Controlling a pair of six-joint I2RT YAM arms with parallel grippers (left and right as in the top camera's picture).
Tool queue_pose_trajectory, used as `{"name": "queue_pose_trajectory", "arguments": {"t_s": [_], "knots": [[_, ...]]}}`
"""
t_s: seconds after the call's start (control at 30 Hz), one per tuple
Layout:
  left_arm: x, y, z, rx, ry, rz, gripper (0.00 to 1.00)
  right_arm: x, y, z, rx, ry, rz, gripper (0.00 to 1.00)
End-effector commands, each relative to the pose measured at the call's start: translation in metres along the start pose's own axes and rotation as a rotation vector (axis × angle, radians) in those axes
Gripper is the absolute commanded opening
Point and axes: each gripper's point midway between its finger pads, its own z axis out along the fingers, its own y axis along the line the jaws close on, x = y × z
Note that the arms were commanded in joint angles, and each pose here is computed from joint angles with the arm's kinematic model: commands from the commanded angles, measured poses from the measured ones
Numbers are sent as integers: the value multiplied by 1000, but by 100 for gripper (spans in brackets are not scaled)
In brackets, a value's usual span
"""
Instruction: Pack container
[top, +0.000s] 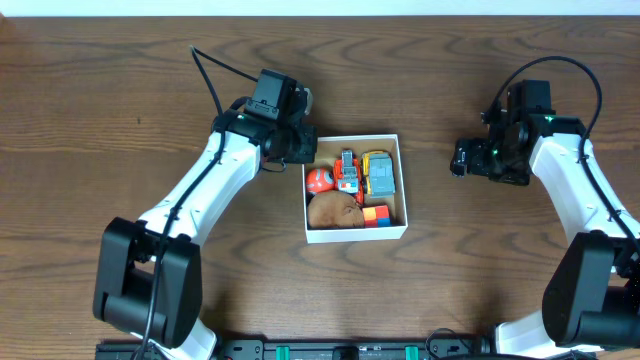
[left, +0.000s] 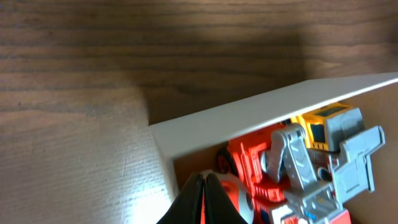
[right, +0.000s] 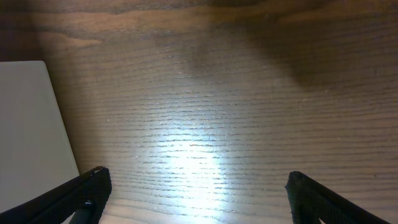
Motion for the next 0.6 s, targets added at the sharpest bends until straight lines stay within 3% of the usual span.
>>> {"name": "queue_pose_trajectory", "arguments": {"t_s": [0.0, 0.4, 0.57], "knots": [[1, 6, 4, -21, 6, 20, 6, -6, 3, -2, -8, -9, -18, 93], [-27, -16, -59, 1, -171, 125, 8, -10, 4, -2, -9, -27, -53, 93], [-45, 22, -105, -246, -316, 108, 46, -33, 4, -12, 58, -106, -110, 93]]}}
